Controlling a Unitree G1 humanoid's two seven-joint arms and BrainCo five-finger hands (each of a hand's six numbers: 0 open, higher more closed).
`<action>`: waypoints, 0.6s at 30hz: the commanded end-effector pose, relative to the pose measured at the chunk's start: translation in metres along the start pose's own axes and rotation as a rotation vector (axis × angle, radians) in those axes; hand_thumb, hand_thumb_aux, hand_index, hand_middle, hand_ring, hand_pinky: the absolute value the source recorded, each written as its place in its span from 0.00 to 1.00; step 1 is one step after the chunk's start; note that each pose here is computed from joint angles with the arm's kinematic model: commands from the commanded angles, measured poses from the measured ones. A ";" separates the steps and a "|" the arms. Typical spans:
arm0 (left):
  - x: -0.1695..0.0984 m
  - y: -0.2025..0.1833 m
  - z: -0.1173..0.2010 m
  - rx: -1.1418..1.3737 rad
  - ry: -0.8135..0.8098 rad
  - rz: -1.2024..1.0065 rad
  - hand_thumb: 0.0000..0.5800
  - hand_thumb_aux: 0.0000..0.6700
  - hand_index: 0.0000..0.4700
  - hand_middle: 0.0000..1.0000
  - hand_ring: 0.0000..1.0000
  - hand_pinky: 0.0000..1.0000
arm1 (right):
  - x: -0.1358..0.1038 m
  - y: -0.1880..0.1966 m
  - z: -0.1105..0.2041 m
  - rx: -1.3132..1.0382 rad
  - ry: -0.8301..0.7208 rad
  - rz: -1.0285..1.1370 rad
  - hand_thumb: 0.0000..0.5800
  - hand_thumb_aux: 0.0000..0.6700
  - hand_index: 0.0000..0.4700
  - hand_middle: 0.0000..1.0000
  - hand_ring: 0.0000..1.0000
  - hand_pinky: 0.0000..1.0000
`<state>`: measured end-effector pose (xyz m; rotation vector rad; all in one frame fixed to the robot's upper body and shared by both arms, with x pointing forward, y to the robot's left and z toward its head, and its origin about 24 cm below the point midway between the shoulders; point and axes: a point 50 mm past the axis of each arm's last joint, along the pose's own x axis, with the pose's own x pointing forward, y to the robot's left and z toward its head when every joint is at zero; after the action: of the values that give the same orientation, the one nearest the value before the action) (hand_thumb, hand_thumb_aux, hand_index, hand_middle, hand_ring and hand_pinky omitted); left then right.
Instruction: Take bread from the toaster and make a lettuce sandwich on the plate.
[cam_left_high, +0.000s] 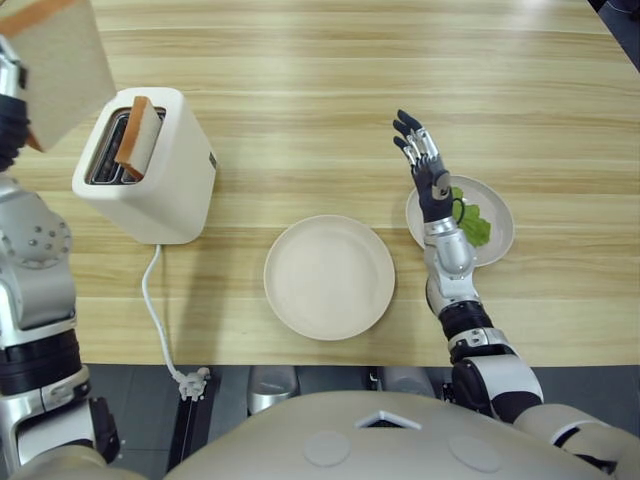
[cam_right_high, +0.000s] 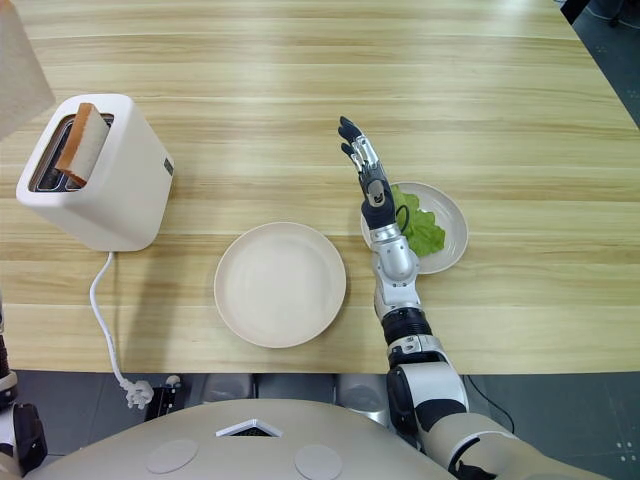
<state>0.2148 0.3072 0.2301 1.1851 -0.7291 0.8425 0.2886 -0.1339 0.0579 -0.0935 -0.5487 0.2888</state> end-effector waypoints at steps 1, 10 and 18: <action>0.011 0.019 0.014 -0.024 -0.053 0.126 1.00 1.00 0.98 1.00 1.00 1.00 | 0.001 -0.006 0.001 -0.014 -0.009 -0.029 0.00 0.00 0.00 0.00 0.00 0.00; -0.026 -0.052 0.079 -0.695 -0.016 -0.396 1.00 1.00 0.98 1.00 1.00 1.00 | 0.000 -0.058 0.038 -0.373 -0.148 -0.056 0.00 0.00 0.00 0.00 0.00 0.00; -0.120 -0.095 0.116 -0.998 0.164 -0.962 1.00 1.00 0.98 1.00 1.00 1.00 | -0.032 -0.136 0.048 -0.845 0.034 -0.060 0.00 0.00 0.00 0.00 0.00 0.00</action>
<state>0.2353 0.1666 0.1260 0.4647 -0.3698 -0.1760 0.2736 -0.2631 0.1110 -0.8024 -0.6606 -0.0071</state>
